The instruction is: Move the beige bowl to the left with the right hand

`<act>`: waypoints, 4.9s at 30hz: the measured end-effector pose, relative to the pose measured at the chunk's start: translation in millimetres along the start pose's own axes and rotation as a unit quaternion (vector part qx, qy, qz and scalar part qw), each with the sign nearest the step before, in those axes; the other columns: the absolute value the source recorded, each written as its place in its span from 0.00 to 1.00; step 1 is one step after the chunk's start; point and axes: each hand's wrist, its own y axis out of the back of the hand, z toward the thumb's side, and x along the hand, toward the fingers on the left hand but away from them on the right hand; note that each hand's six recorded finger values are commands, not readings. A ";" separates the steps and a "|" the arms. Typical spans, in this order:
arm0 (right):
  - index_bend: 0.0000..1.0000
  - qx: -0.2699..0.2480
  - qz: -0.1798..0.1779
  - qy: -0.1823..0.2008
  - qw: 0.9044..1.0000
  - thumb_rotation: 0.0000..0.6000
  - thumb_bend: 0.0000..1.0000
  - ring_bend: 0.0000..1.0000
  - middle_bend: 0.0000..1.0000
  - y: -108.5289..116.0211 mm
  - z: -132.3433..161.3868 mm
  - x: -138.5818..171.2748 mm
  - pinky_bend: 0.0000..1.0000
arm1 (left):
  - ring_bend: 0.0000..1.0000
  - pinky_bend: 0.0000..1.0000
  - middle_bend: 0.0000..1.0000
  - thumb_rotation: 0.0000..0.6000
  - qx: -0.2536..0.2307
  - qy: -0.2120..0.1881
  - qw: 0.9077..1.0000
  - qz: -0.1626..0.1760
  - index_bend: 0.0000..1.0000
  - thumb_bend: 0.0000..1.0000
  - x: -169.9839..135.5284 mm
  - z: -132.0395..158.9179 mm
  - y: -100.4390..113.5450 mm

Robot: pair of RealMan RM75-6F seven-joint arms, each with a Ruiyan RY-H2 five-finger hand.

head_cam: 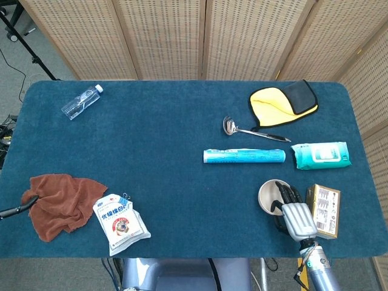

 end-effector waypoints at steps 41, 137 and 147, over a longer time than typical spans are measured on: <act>0.55 0.004 -0.007 -0.007 1.000 1.00 0.44 0.00 0.00 4.8 -1.2 -0.6 0.00 | 0.00 0.00 0.00 0.33 0.001 0.001 1.000 0.004 0.00 0.00 -0.8 0.1 1.3; 0.55 -0.087 -0.071 0.043 0.993 1.00 0.40 0.00 0.00 22.9 94.7 -21.8 0.00 | 0.00 0.00 0.00 0.33 -0.039 0.000 0.999 0.019 0.00 0.00 -8.4 5.4 25.0; 0.55 -0.109 -0.064 0.048 0.991 1.00 0.40 0.00 0.00 13.4 106.1 -19.9 0.00 | 0.00 0.00 0.00 0.33 -0.042 0.002 0.999 0.026 0.00 0.00 -8.4 5.2 28.3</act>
